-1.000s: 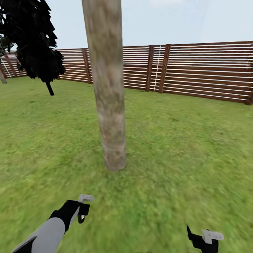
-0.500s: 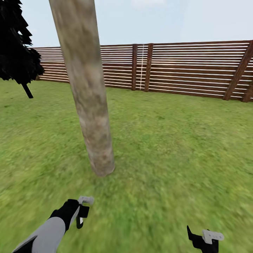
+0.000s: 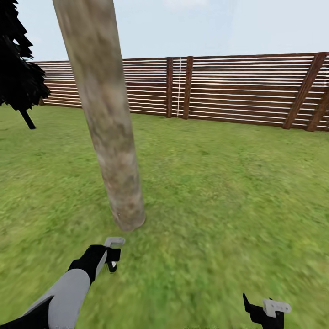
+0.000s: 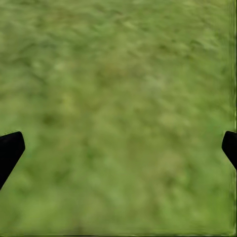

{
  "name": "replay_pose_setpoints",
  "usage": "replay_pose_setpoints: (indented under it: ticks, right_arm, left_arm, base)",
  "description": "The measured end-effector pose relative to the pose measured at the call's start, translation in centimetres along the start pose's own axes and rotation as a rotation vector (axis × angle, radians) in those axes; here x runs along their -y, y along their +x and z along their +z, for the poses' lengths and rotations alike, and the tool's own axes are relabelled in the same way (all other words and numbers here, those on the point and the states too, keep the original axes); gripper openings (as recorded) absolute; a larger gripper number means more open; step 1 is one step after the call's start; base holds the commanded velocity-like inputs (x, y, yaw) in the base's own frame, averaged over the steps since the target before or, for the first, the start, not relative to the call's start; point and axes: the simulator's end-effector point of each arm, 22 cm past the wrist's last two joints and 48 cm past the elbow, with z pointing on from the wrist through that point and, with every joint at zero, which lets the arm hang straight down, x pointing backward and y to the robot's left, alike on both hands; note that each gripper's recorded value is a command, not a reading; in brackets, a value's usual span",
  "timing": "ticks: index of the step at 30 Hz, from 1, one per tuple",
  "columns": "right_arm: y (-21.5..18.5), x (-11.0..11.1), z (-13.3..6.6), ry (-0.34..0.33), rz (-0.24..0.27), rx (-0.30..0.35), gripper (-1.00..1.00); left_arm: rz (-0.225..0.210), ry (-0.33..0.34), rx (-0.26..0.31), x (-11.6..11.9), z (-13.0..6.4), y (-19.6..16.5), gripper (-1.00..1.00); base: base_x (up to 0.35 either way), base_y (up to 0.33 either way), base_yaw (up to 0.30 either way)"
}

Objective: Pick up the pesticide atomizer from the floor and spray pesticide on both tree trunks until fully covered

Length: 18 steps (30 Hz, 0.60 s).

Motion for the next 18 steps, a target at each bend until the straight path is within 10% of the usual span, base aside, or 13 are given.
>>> replay_pose_setpoints:
  ticks: [8,18]
  right_arm:
    - [0.0,-0.2,0.0,-0.001,0.003,0.000,1.00]
    - [0.1,-0.4,0.0,-0.007,0.002,-0.001,1.00]
  left_arm:
    - [0.023,0.032,0.019,2.1,-0.2,-0.8,-1.00]
    - [0.054,-0.038,0.058,-1.7,-0.9,-3.0,-1.00]
  base:
    - [-0.041,0.020,-0.141]
    - [-0.207,0.145,0.000]
